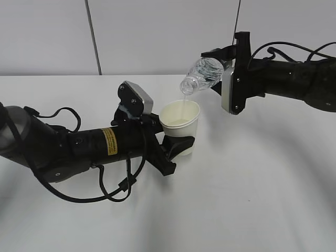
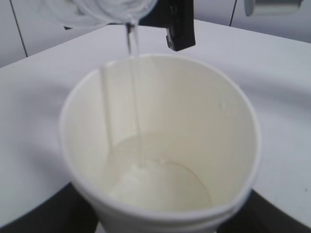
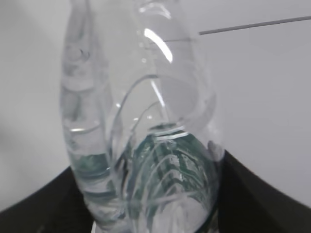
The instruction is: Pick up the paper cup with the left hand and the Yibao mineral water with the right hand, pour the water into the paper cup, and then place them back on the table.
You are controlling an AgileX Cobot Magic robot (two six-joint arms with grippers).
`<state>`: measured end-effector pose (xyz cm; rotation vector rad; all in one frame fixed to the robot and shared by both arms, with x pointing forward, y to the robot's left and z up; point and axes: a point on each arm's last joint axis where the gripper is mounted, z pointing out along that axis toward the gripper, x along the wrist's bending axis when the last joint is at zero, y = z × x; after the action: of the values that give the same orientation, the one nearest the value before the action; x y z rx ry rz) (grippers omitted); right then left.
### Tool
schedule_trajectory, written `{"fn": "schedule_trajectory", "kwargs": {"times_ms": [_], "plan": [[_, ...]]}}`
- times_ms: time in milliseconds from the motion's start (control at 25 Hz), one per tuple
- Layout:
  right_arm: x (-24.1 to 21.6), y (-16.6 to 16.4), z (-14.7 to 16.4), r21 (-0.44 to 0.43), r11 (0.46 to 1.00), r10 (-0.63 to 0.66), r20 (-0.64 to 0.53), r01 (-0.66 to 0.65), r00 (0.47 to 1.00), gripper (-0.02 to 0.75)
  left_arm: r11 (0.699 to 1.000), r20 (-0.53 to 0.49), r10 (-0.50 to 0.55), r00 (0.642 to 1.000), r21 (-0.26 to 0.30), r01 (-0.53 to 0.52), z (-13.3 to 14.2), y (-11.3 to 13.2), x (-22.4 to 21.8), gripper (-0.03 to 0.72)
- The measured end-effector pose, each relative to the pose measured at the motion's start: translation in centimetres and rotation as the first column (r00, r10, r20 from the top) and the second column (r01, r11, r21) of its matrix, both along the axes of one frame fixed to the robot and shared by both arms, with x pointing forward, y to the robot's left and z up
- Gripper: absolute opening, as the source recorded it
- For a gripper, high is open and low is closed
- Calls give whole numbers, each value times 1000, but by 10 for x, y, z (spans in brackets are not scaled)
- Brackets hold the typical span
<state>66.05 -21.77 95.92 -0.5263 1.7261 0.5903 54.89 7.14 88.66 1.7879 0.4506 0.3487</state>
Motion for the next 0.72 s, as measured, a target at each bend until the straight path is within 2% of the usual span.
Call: {"fn": "schedule_trajectory", "kwargs": {"times_ms": [200, 360, 560, 600, 720], "plan": [[0, -1, -1, 9, 1000, -10, -18, 10, 1000, 472, 1000, 0, 0, 1000, 0, 0, 0, 0, 0, 406], [0, -1, -1, 52, 998, -23, -59, 26, 998, 472, 1000, -1, 2, 1000, 1, -2, 0, 0, 0, 406], [0, -1, -1, 129, 990, -36, -129, 53, 991, 472, 1000, -3, 10, 1000, -2, -10, 0, 0, 1, 406], [0, -1, -1, 174, 982, -42, -171, 72, 984, 472, 1000, -3, 11, 1000, -3, -11, 0, 0, 1, 406], [0, -1, -1, 236, 966, -47, -231, 102, 972, 472, 1000, -10, 18, 1000, 8, -18, -1, 1, 1, 406]]}}
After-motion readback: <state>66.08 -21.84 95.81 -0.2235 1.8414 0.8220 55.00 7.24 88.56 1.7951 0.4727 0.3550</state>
